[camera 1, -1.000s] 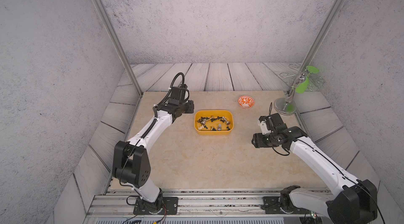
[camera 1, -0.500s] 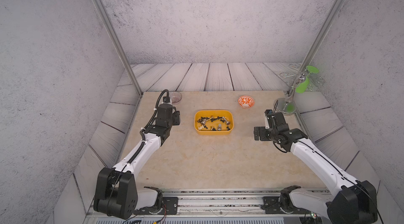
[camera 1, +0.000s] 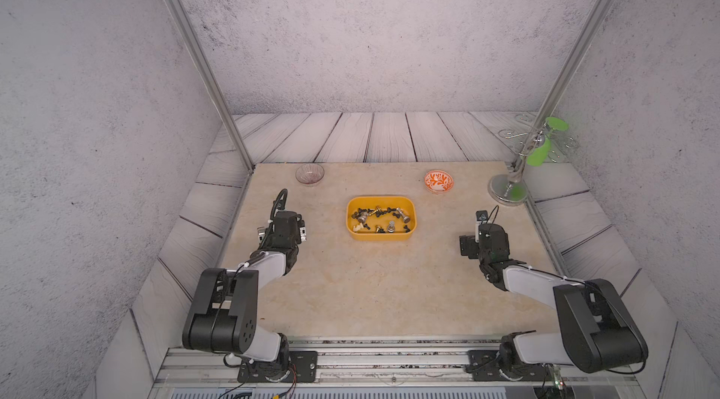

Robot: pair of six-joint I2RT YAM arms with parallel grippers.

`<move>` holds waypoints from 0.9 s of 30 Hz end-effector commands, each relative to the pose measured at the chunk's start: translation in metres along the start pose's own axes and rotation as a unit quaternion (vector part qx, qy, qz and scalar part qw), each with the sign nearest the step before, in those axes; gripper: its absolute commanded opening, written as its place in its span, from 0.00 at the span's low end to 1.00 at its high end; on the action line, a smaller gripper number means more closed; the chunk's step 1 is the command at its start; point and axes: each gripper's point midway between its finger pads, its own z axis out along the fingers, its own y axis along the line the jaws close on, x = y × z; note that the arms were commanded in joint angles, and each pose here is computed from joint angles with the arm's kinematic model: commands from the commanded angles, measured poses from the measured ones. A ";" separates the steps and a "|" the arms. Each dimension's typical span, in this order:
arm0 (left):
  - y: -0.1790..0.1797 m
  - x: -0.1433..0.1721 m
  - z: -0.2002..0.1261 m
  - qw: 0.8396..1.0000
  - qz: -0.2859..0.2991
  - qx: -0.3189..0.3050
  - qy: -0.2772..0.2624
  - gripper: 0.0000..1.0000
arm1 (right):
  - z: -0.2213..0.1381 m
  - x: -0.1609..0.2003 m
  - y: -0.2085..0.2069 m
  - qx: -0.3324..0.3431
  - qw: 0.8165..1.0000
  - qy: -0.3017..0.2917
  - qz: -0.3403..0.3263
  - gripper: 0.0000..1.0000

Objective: Put the chess pieces into the storage box
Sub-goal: Reset both arms

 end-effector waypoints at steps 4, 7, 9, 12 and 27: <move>-0.004 -0.009 0.001 0.995 -0.022 0.064 -0.071 0.99 | 0.025 -0.022 -0.017 -0.037 0.993 -0.066 0.085 0.99; 0.000 -0.015 -0.002 0.991 -0.037 0.065 -0.115 0.99 | 0.024 -0.025 -0.012 -0.054 0.992 -0.084 0.077 0.99; -0.002 -0.010 0.003 0.994 -0.028 0.061 -0.087 0.99 | 0.026 -0.025 -0.007 -0.067 0.993 -0.069 0.070 0.99; -0.002 -0.014 0.001 0.992 -0.030 0.064 -0.107 0.99 | 0.025 -0.025 -0.008 -0.066 0.993 -0.071 0.070 0.99; -0.003 -0.012 0.001 0.994 -0.023 0.065 -0.087 0.99 | 0.025 -0.025 -0.008 -0.065 0.993 -0.072 0.070 0.99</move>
